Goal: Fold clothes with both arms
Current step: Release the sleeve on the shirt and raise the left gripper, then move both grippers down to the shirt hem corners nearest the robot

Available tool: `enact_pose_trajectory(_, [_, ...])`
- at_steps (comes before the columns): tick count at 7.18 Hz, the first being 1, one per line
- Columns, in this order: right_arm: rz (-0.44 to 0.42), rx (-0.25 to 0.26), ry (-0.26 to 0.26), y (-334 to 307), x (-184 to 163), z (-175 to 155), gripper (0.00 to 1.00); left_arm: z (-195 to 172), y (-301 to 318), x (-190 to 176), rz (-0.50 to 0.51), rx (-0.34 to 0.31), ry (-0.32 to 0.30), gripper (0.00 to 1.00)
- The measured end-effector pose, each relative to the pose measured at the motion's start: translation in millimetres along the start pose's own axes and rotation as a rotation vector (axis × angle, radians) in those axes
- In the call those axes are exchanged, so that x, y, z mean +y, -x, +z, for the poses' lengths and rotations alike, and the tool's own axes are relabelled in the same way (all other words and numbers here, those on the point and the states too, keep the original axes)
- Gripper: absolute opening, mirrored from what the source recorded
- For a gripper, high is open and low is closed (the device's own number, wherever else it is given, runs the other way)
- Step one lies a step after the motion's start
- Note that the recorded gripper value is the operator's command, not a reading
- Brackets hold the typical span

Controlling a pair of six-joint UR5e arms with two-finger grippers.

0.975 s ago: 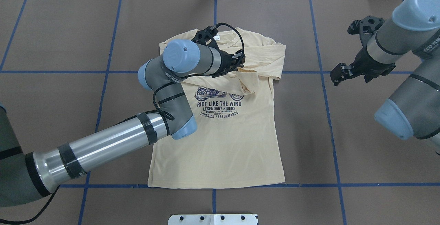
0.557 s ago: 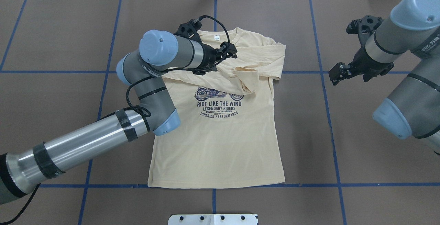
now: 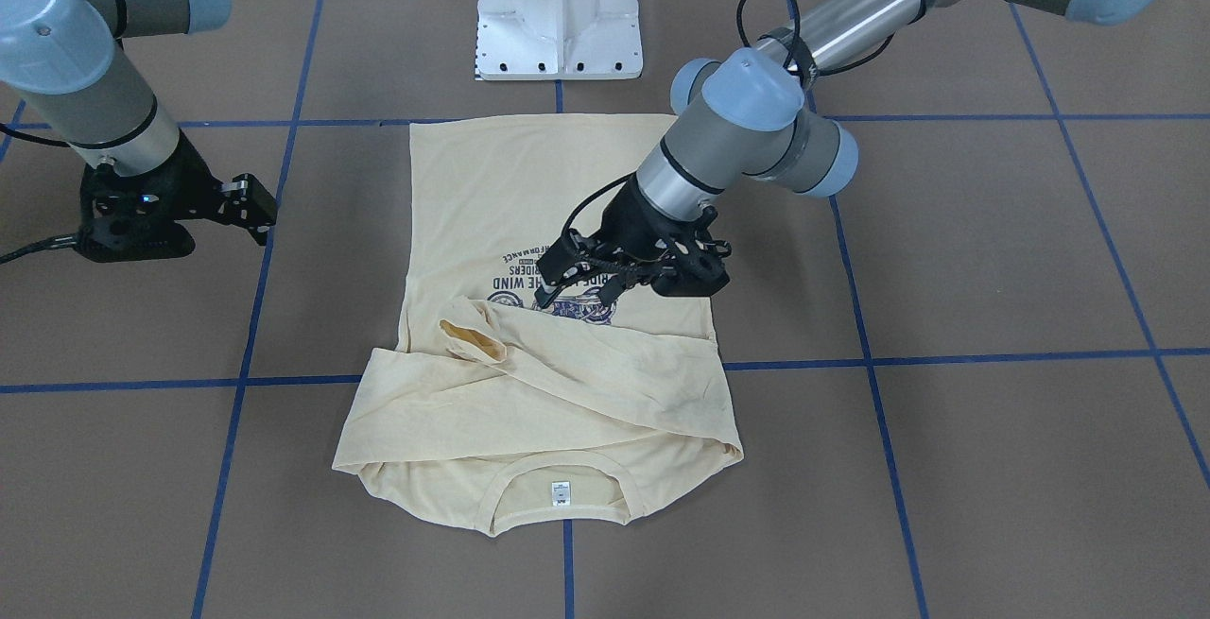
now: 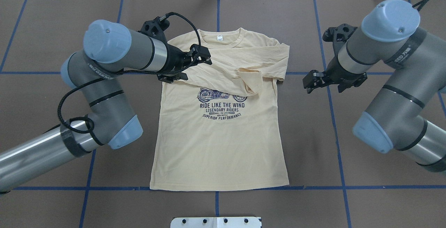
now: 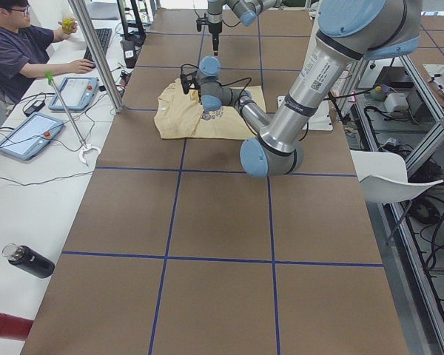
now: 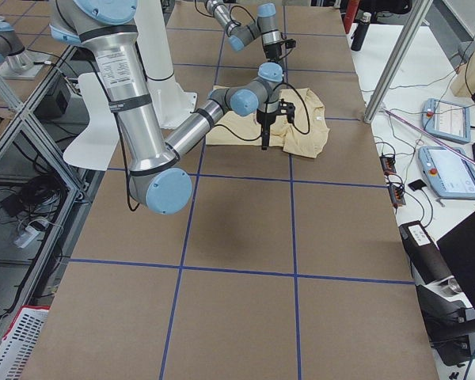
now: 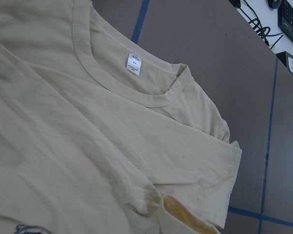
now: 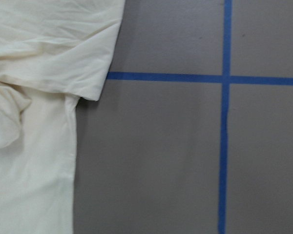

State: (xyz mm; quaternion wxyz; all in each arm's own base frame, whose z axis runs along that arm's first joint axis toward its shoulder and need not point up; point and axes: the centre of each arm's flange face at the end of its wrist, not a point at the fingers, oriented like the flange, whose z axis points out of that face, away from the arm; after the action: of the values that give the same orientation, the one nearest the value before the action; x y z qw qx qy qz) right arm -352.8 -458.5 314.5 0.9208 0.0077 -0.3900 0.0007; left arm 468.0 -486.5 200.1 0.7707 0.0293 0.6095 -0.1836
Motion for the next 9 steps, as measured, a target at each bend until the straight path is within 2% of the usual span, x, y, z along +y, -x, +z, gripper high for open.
enact_pose_trajectory(2, [0.069, -0.117, 0.014, 56.2, 49.7, 23.7, 1.0, -28.2, 46.2, 26.7, 0.057, -0.083, 0.0, 0.99])
enact_pose_trajectory(3, [0.092, -0.127, 0.028, 77.6, 79.8, 42.1, 1.0, -25.1, 64.8, 50.6, 0.082, -0.107, -0.012, 0.99])
enact_pose_trajectory(5, [0.102, -0.102, 0.027, 109.6, 140.5, 79.8, 1.0, -17.2, 85.6, 91.4, 0.116, -0.13, -0.024, 0.99])
enact_pose_trajectory(6, [0.101, -0.084, 0.033, 111.6, 159.3, 92.8, 1.0, -19.7, 88.2, 100.6, 0.124, -0.128, -0.023, 0.99])
enact_pose_trajectory(9, [0.104, -0.025, 0.057, 89.0, 177.0, 116.8, 0.99, -24.8, 89.7, 109.0, 0.131, -0.122, -0.017, 0.99])
